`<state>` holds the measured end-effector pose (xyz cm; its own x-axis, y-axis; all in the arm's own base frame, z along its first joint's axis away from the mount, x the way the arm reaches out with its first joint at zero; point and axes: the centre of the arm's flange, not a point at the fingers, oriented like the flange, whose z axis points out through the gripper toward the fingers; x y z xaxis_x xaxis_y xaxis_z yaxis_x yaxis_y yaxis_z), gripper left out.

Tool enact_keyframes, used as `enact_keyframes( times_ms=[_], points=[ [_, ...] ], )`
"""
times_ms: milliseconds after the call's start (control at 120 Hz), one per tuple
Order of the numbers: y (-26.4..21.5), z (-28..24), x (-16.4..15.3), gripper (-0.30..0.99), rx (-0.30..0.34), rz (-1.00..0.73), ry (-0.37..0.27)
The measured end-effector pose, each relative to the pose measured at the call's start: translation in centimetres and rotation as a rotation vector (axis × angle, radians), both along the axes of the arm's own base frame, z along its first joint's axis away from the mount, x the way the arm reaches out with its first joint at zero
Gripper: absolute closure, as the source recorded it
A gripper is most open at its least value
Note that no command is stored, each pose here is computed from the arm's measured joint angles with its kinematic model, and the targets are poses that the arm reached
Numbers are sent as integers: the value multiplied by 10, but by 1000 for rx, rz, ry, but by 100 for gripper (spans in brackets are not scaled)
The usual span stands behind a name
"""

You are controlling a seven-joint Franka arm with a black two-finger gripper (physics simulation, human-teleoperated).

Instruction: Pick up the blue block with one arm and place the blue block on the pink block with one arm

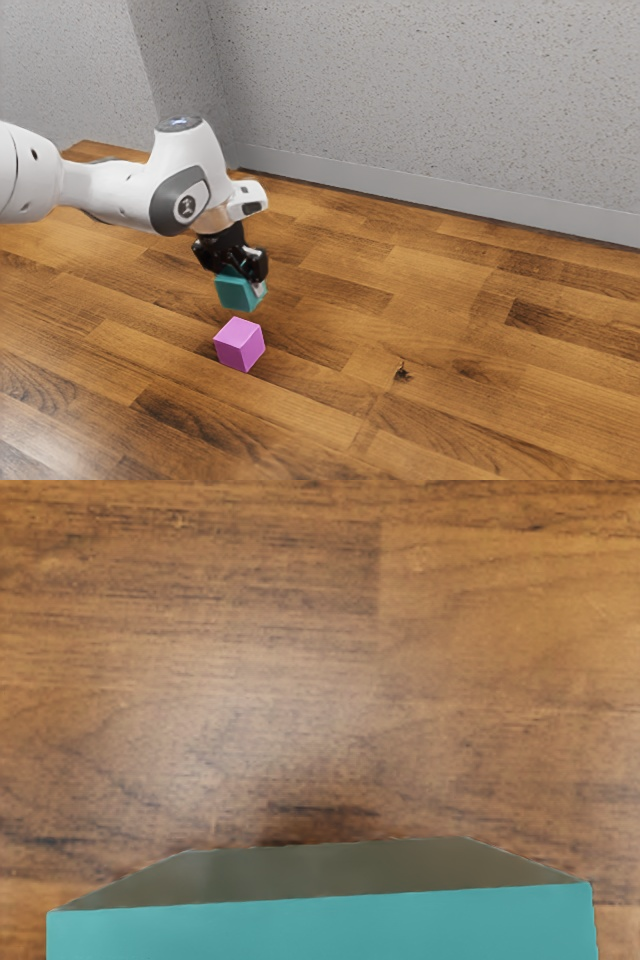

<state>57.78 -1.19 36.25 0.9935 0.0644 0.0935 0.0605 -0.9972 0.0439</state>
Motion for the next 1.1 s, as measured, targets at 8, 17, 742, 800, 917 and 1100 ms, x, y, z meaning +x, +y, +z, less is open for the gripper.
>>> enact_keyframes(
  times_ms=[8,17,742,800,917,1100],
  points=[
    [0,0,-1,34,0,3,2],
    [0,-1,-3,34,0,5,3],
    [-13,-23,-44,34,39,75,74],
    [-16,-23,-44,34,57,58,71],
    [-17,-24,-42,34,73,46,66],
    [-12,-26,-31,34,77,51,55]
  ],
)
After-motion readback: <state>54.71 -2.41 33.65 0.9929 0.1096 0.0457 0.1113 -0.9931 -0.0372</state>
